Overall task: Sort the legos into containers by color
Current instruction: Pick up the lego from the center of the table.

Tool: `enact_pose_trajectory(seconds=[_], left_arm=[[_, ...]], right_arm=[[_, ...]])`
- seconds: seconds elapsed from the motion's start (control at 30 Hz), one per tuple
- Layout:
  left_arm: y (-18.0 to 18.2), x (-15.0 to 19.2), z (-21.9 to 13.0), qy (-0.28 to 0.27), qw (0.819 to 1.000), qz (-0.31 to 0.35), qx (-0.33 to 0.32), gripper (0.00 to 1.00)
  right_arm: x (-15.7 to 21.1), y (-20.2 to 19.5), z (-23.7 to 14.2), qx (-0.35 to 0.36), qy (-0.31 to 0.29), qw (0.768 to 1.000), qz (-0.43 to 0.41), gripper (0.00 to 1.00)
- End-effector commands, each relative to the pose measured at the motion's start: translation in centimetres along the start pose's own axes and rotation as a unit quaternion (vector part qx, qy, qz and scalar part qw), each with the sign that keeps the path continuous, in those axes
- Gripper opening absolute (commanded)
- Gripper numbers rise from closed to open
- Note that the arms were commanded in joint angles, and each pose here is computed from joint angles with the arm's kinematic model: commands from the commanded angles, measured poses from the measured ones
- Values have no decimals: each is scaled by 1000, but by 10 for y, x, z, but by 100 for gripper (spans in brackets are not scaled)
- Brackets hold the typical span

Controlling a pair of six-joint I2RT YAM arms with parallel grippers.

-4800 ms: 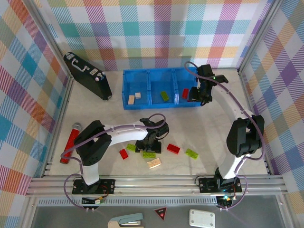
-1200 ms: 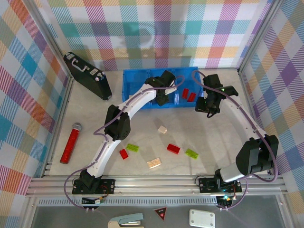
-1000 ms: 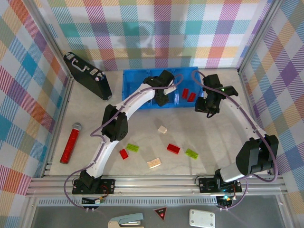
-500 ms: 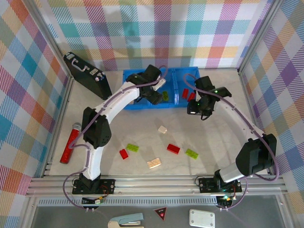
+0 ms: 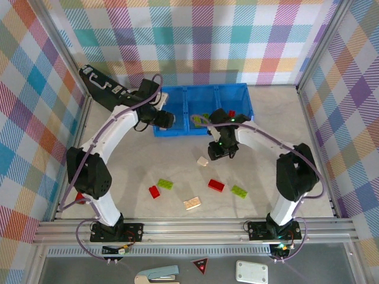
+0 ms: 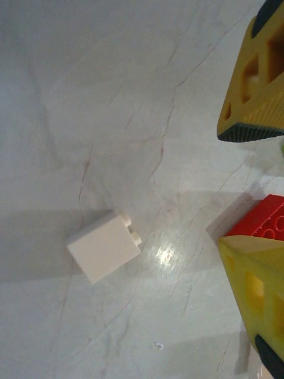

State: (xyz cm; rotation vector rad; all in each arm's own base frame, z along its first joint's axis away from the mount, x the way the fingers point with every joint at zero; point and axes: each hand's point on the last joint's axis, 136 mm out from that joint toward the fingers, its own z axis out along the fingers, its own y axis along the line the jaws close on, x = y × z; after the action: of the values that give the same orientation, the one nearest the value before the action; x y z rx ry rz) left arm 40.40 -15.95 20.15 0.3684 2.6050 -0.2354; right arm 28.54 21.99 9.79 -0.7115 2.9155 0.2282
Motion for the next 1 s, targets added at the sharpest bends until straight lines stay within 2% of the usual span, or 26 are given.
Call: enact_pose_trajectory(seconds=[0.0, 0.17, 0.27, 0.37, 0.63, 0.97], left_arm=[[17, 18, -21, 7, 999, -43, 1, 71], [49, 34, -28, -9, 997, -83, -2, 72], [76, 42, -27, -19, 994, -102, -44, 72], [89, 47, -26, -26, 992, -102, -63, 72], [88, 42, -32, -76, 992, -88, -47, 73], [87, 46, -23, -73, 992, -93, -40, 73]], right_arm=[[-14, 16, 2, 2, -6, 998, -69, 48], [-25, 28, 16, 13, 9, 994, -110, 49], [-32, 34, 21, 12, 12, 992, -124, 51], [-37, 40, 27, 13, 15, 990, -139, 53], [-40, 42, 49, 33, 37, 985, -163, 55], [-35, 41, 72, 40, 65, 980, -181, 56]])
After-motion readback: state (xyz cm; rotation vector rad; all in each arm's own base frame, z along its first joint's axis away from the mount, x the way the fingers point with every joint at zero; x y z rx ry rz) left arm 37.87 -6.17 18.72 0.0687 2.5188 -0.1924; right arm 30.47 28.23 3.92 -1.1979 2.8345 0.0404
